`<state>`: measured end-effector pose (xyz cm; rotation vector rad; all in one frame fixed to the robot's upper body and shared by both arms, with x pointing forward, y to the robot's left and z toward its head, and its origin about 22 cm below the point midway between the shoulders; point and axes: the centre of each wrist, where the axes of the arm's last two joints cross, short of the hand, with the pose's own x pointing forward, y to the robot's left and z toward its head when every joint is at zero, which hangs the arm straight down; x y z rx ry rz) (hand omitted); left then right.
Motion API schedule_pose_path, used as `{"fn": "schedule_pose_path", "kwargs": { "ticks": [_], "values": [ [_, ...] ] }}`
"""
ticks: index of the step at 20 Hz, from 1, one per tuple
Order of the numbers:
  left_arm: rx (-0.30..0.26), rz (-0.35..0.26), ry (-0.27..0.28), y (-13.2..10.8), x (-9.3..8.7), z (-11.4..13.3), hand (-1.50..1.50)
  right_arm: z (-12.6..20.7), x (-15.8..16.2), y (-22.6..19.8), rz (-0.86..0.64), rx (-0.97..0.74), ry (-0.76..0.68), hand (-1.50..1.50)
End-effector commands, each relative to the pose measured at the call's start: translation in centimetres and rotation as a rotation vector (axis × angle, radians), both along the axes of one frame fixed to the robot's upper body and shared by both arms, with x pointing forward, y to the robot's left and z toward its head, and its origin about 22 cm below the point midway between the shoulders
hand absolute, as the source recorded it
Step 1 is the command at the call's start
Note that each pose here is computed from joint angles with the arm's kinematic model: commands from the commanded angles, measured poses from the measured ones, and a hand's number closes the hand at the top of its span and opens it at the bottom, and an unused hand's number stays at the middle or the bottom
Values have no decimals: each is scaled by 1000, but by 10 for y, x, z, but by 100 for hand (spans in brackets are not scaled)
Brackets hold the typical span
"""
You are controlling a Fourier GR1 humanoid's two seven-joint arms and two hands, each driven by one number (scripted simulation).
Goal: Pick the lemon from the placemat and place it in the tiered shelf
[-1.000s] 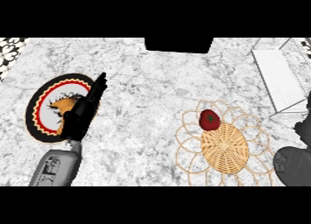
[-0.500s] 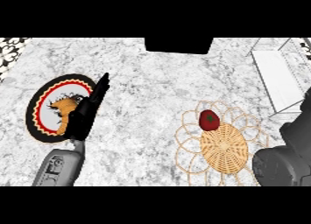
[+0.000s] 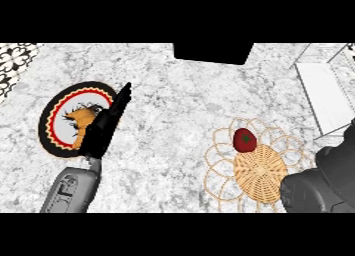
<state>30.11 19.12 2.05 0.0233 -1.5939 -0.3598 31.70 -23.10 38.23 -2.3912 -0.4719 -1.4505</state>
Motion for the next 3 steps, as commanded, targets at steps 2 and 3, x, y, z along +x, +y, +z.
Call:
{"fn": "schedule_pose_path", "kwargs": {
  "ticks": [2, 3],
  "values": [
    [-5, -10, 2, -9, 4, 2, 0, 14, -18, 25, -30, 151, -132, -150],
    [12, -10, 9, -6, 1, -3, 0, 15, -22, 25, -32, 180, -144, -150]
  ]
}}
